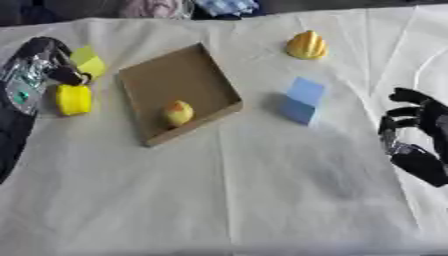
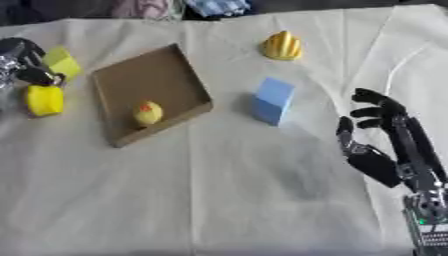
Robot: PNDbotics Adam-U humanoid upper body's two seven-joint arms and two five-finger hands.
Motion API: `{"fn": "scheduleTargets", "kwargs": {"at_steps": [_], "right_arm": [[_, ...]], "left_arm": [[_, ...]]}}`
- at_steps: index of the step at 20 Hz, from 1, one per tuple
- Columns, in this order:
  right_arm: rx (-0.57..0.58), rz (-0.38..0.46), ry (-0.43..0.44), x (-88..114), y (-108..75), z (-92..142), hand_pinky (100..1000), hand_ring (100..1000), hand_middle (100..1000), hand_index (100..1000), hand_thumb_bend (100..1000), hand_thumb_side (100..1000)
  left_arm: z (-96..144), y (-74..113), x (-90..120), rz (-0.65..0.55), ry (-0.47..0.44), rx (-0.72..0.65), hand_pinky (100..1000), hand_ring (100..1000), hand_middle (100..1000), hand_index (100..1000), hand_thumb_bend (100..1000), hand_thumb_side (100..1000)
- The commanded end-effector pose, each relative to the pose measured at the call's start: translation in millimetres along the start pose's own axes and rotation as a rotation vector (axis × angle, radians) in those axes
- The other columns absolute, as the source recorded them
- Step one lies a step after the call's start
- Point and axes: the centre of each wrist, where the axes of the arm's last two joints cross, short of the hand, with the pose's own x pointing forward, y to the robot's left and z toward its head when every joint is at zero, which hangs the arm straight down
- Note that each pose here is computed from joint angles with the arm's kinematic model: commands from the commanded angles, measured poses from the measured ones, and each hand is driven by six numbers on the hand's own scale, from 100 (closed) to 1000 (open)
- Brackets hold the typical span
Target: Pick up objects on the table and place them in the box.
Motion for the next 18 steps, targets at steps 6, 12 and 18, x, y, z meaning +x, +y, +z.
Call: {"fn": "scheduleTargets", "kwargs": {"at_steps": [6, 12, 18], "right_arm": [[-0.007, 0.017, -0.018, 3.1, -6.4, -2.7, 675, 734, 804, 891, 100, 359], [-0.006, 0.015, -0.020, 3.6, -5.9, -3.1, 675, 734, 803, 891, 100, 359], [-0.006, 0.014, -0.020, 3.6, -5.8, -3.1, 675, 734, 803, 891, 100, 358]], "left_arm": [[7.5, 48.4, 19.8, 0.029, -0.130, 0.141, 620, 501, 513, 633, 407, 142], [16.1, 50.9, 49.7, -0.016, -0.279, 0.076, 631, 517, 529, 648, 420, 154], [24.8, 43.2, 73.3, -0.088, -0.385, -0.017, 634, 524, 537, 654, 429, 158]]}}
